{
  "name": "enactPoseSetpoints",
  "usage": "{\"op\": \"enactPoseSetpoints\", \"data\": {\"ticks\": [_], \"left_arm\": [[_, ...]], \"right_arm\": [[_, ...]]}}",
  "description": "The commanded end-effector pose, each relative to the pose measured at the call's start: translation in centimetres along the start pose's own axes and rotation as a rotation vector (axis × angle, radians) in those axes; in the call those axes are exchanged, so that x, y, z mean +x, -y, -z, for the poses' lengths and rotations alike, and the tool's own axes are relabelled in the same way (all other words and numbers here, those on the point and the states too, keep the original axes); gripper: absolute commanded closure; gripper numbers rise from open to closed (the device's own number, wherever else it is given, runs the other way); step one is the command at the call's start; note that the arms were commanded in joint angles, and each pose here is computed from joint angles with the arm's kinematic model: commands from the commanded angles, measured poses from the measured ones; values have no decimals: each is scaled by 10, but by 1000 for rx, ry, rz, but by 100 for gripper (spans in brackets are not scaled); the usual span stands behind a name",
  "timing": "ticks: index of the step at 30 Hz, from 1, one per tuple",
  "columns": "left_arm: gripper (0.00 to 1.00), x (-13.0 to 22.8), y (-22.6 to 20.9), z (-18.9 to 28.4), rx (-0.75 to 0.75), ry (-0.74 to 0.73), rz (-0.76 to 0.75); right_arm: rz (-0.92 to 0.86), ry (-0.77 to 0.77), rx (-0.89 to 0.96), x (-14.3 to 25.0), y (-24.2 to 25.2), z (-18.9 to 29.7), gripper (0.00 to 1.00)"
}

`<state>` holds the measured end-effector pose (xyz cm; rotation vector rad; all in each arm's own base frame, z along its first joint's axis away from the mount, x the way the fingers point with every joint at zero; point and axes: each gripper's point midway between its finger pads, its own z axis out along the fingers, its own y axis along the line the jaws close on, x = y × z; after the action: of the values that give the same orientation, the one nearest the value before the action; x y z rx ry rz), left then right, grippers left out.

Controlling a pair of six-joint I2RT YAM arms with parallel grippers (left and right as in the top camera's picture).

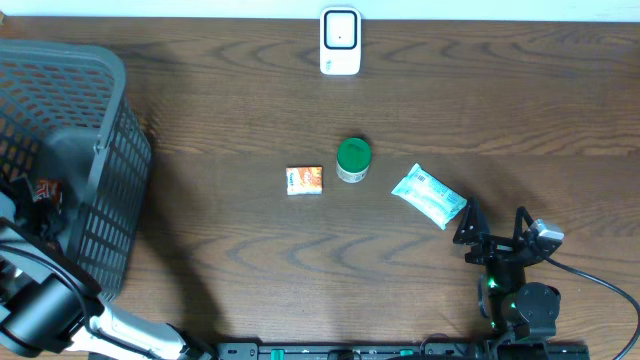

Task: Scan the item barcode
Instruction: 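Reach the left gripper into the basket and grasp the red Top bar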

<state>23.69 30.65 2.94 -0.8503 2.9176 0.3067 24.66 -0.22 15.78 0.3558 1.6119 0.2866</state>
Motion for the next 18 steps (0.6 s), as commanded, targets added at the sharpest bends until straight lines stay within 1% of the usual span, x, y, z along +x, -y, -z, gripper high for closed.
{"op": "enactPoseSetpoints", "data": {"ticks": [1,5,6,9,11,13,14,17,18], "left_arm": [[93,-27,32,20,114,81,25],[93,-57,58,81,205,243,21],[92,-67,71,117,255,336,26],[93,-73,79,176,290,475,75],[93,-69,78,217,315,561,181],[93,-58,74,254,369,624,337],[93,-51,76,273,410,656,389],[93,-31,90,318,498,737,394],[93,-23,101,331,536,758,369]], "right_arm": [[-1,1,7,0,1,0,1],[-1,1,7,0,1,0,1],[-1,1,7,0,1,0,1],[0,1,7,1,1,0,1],[-1,1,7,1,1,0,1],[0,1,7,0,1,0,1],[0,1,7,1,1,0,1],[-1,1,7,0,1,0,1],[-1,1,7,1,1,0,1]]}}
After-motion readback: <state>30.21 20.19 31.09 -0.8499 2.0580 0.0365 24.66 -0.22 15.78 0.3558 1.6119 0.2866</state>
